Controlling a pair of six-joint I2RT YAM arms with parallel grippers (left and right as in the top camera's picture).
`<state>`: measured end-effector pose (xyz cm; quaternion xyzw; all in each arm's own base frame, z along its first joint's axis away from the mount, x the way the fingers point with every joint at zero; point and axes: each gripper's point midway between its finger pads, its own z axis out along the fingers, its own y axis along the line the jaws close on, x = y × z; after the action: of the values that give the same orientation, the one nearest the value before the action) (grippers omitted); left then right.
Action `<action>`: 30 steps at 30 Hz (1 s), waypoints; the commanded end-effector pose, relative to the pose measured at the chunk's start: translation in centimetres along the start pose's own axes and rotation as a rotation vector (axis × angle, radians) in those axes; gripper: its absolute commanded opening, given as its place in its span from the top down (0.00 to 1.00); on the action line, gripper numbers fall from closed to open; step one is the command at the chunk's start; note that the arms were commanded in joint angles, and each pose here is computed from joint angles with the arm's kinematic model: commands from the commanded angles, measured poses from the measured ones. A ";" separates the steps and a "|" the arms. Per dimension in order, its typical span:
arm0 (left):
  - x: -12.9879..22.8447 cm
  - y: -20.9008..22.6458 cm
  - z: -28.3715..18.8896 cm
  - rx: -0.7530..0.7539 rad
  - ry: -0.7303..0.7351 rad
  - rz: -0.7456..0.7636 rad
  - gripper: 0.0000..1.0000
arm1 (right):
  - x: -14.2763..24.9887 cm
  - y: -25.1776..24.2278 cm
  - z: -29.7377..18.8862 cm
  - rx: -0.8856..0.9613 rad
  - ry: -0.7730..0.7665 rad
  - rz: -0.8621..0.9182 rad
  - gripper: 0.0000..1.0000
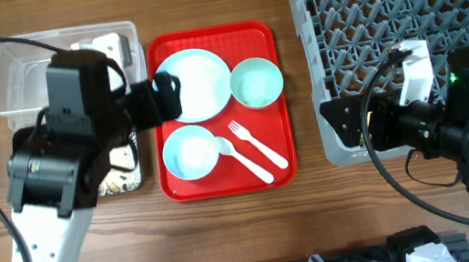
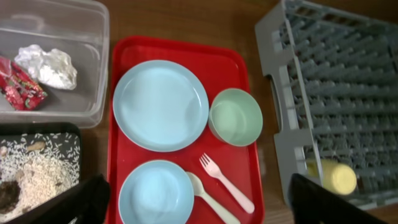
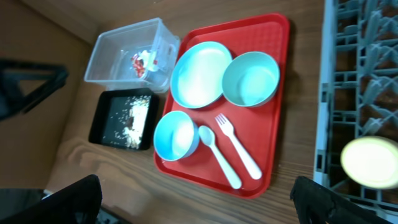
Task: Sort waste into correct bins and load items into the dishwasher rack
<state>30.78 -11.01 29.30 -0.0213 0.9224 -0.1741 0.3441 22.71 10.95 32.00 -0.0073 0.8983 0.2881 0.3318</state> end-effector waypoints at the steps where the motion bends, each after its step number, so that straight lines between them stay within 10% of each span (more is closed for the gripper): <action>1: 1.2 -1.3 -1.5 0.037 0.027 0.031 0.07 | -0.5 -0.8 -0.1 0.053 -0.028 -0.026 0.00; 30: 3.0 -0.6 -2.0 0.014 0.089 0.025 0.00 | 0.7 -6.3 9.4 0.178 0.277 0.114 0.00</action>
<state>27.43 -11.16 28.05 -0.0068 0.9409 -0.1670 0.2944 28.34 10.69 24.17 0.0367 0.9492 0.2332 0.2082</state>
